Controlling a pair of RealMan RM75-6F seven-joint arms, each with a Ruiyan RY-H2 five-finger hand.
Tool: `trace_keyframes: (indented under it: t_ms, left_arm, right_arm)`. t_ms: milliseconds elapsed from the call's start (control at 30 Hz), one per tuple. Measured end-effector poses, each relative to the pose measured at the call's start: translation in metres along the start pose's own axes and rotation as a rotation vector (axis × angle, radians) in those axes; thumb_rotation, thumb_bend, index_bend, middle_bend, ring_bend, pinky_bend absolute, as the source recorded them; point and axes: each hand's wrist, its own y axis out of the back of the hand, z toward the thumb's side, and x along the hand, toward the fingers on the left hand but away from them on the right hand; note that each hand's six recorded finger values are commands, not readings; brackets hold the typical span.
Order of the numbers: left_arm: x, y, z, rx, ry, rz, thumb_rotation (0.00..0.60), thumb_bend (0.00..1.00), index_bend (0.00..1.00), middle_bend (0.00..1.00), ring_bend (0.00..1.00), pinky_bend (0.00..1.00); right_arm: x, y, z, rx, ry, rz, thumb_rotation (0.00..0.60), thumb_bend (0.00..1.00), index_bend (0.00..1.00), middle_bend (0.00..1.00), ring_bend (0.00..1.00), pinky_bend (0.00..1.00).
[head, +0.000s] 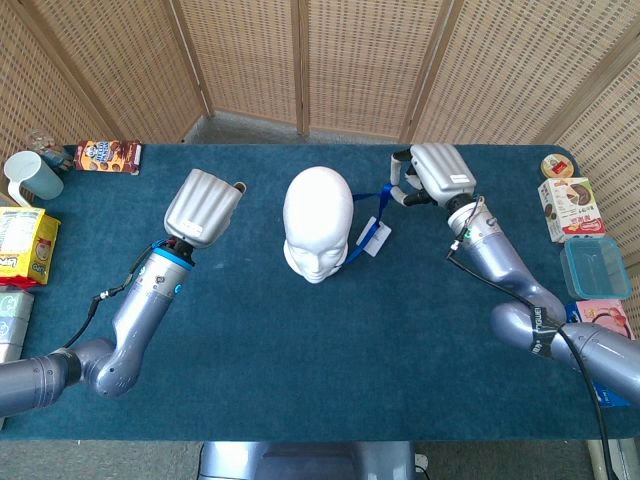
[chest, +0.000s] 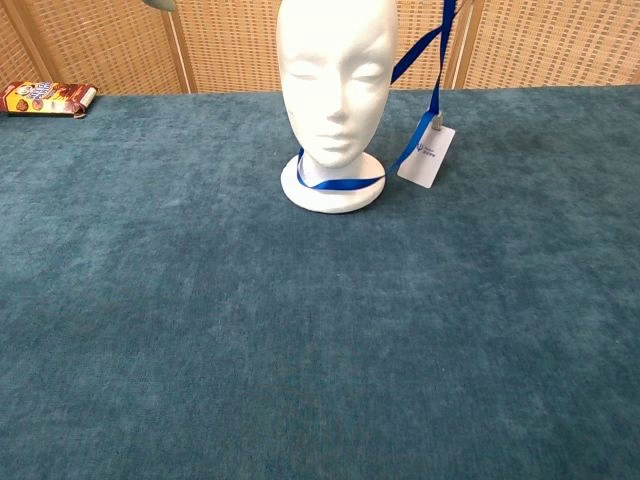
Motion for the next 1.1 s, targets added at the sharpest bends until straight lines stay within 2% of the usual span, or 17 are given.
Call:
trace_keyframes:
  t_ms: [67,133,300,400,500,700,867,1000,1100]
  left_arm:
    - [0.0,0.001,0.0,-0.006,0.002,0.003,0.6,0.1,0.63,1.0,1.0,1.0]
    - [-0.001,0.002,0.0,-0.008,0.002,0.006,0.6,0.09,0.63,1.0,1.0,1.0]
    - [-0.002,0.003,-0.003,-0.015,0.006,0.009,0.599,0.07,0.63,1.0,1.0,1.0]
    - [-0.004,0.002,-0.005,-0.028,0.014,0.007,0.554,0.07,0.63,1.0,1.0,1.0]
    - [-0.006,0.001,-0.008,-0.039,0.023,0.004,0.468,0.07,0.63,1.0,1.0,1.0]
    - [-0.015,-0.003,-0.019,-0.057,0.047,-0.007,0.409,0.07,0.62,1.0,1.0,1.0]
    - [-0.03,-0.007,-0.033,-0.092,0.085,-0.025,0.303,0.06,0.6,1.0,1.0,1.0]
    - [-0.052,-0.009,-0.047,-0.139,0.122,-0.044,0.248,0.06,0.59,0.94,0.9,0.98]
    - [-0.066,-0.011,-0.055,-0.19,0.148,-0.058,0.231,0.06,0.59,0.86,0.8,0.9]
  right_arm:
    - [0.0,-0.001,0.0,-0.006,-0.003,0.013,0.238,0.34,0.49,1.0,1.0,1.0]
    - [0.0,-0.001,0.0,-0.008,-0.005,0.026,0.192,0.31,0.47,1.0,1.0,1.0]
    - [0.0,-0.002,-0.001,-0.007,-0.012,0.039,0.124,0.25,0.42,1.0,1.0,1.0]
    - [0.0,-0.003,-0.002,-0.004,-0.018,0.045,0.117,0.25,0.42,1.0,1.0,1.0]
    - [0.001,-0.003,-0.003,-0.005,-0.021,0.04,0.116,0.25,0.42,1.0,1.0,1.0]
    - [0.005,0.002,-0.006,-0.032,-0.027,0.006,0.116,0.25,0.42,1.0,1.0,1.0]
    - [0.018,0.008,-0.014,-0.05,-0.037,-0.024,0.117,0.25,0.42,0.97,1.0,1.0]
    - [0.036,0.012,-0.02,-0.079,-0.043,-0.051,0.117,0.26,0.42,0.88,0.99,0.98]
    - [0.05,0.016,-0.027,-0.094,-0.052,-0.073,0.12,0.27,0.42,0.81,0.93,0.93]
